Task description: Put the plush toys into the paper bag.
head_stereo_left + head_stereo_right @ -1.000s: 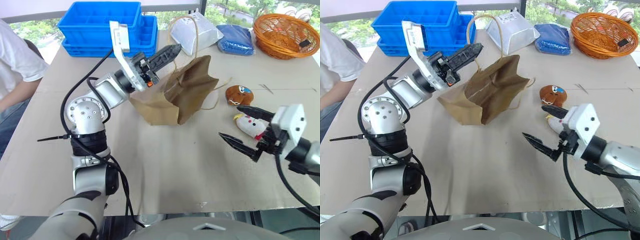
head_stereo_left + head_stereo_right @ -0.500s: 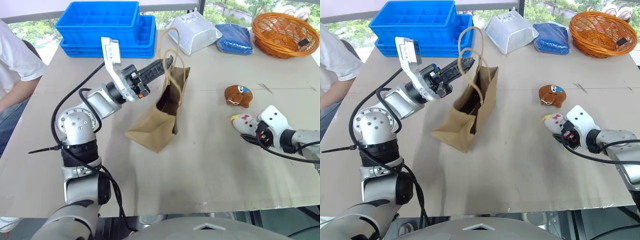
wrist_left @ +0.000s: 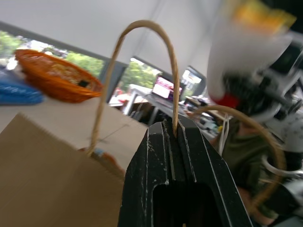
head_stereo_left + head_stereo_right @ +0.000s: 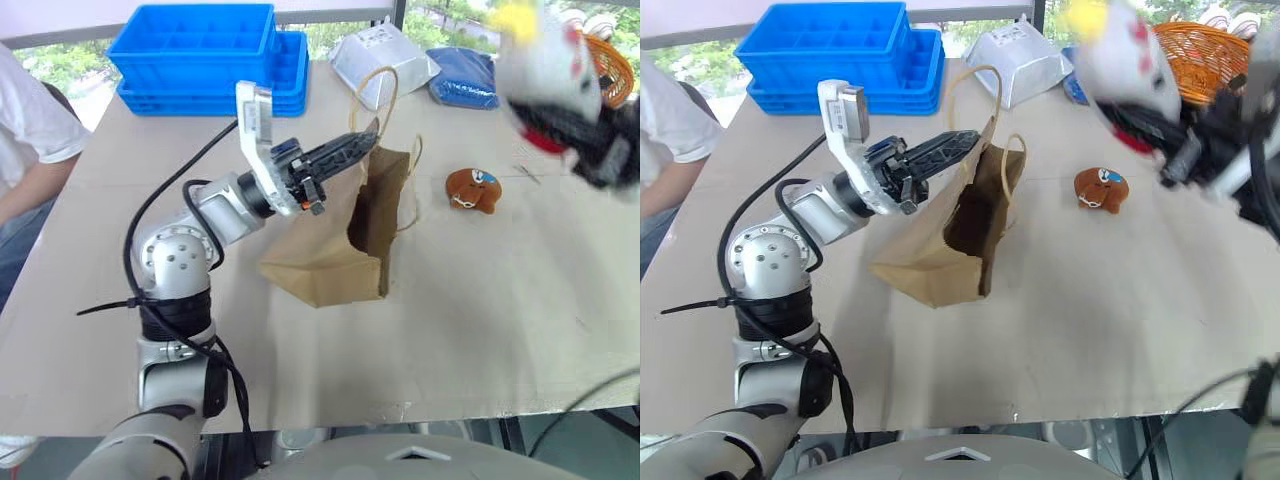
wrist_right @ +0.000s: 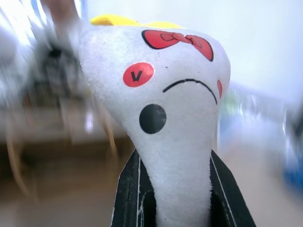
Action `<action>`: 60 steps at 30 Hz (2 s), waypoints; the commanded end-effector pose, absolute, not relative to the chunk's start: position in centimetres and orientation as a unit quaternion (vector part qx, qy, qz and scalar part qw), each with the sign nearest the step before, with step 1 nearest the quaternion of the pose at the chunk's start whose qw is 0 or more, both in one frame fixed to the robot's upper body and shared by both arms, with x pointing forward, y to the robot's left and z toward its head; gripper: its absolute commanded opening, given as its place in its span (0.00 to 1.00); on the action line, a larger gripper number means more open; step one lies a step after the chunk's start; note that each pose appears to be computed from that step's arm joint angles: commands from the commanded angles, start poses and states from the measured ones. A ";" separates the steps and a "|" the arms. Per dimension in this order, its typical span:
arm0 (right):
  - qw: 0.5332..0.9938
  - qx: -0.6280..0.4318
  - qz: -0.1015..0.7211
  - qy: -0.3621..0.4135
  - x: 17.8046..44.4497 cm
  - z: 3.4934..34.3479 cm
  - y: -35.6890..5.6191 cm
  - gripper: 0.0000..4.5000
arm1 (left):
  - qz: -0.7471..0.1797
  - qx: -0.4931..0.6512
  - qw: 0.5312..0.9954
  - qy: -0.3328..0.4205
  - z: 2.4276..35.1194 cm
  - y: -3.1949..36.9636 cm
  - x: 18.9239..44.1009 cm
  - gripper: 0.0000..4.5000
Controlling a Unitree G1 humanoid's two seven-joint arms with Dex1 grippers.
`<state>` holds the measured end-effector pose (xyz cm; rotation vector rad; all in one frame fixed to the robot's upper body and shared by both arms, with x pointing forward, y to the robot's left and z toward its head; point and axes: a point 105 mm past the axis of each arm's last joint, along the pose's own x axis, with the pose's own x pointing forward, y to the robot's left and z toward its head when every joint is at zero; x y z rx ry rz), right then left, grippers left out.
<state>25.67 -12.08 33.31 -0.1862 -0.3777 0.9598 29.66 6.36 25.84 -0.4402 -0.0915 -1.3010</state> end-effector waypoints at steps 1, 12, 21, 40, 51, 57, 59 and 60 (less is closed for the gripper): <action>0.850 -0.143 0.479 -0.164 26.1 32.1 -8.9 0.00 | -0.613 -0.196 0.763 -0.060 26.8 6.0 29.8 0.00; 0.774 -0.404 0.487 0.007 27.9 21.3 -12.2 0.00 | -0.602 -0.207 0.767 -0.082 28.2 7.6 30.3 0.00; 0.663 -0.511 0.544 -0.056 29.5 20.3 -6.8 0.00 | -0.617 -0.185 0.761 -0.072 27.5 5.8 29.6 0.00; 0.747 -0.364 0.554 -0.057 27.1 24.5 -8.3 0.69 | -0.596 -0.166 0.784 -0.055 25.2 6.6 29.5 0.00; 0.901 -0.274 0.319 0.108 35.0 19.5 -19.0 0.69 | -0.579 -0.162 0.797 -0.064 25.3 7.0 29.6 0.00; 0.912 -0.253 0.263 0.186 38.4 14.8 -20.7 0.69 | -0.569 -0.153 0.804 -0.071 25.5 7.2 29.6 0.00; 0.907 -0.259 0.256 0.210 38.9 13.4 -21.0 0.69 | -0.567 -0.151 0.806 -0.073 25.5 7.3 29.6 0.00; 0.903 -0.264 0.259 0.218 39.0 13.0 -21.0 0.64 | -0.566 -0.150 0.807 -0.073 25.5 7.4 29.6 0.00</action>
